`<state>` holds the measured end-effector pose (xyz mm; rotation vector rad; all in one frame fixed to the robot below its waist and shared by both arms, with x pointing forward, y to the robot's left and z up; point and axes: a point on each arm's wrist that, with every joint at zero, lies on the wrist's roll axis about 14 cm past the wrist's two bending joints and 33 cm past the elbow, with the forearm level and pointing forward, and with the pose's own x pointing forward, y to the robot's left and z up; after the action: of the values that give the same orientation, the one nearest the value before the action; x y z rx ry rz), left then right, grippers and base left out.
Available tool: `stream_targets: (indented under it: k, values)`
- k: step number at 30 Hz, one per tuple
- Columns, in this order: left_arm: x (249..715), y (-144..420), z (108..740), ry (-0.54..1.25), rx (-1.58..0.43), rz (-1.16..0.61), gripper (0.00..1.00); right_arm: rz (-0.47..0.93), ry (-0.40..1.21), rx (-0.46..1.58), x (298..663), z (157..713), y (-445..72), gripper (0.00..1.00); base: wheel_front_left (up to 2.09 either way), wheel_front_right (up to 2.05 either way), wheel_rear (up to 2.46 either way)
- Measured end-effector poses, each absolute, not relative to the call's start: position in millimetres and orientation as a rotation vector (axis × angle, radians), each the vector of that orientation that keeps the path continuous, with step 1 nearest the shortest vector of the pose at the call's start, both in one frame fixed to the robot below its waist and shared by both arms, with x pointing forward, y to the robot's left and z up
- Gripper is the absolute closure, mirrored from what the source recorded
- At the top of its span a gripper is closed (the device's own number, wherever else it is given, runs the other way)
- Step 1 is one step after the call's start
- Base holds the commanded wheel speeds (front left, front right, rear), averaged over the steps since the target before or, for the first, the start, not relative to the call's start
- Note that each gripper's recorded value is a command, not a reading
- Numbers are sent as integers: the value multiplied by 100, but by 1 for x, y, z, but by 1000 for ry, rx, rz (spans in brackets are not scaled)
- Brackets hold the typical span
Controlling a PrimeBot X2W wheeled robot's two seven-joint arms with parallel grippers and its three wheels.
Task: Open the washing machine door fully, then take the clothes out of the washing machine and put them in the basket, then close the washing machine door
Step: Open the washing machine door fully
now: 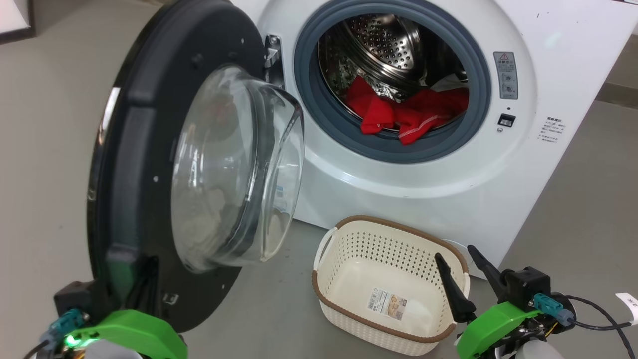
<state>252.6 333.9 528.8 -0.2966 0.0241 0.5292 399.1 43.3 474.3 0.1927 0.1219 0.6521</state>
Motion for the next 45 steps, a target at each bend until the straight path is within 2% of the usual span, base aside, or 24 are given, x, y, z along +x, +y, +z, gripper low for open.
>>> stream_targets:
  k: [15, 45]
  values:
    - [236, 378, 515, 49, -292, 653, 100, 607, 154, 196, 402, 460, 28, 0, 0, 0, 0]
    - [251, 460, 500, 64, -278, 828, 100, 564, 214, 141, 409, 428, 8, 0, 0, 0, 0]
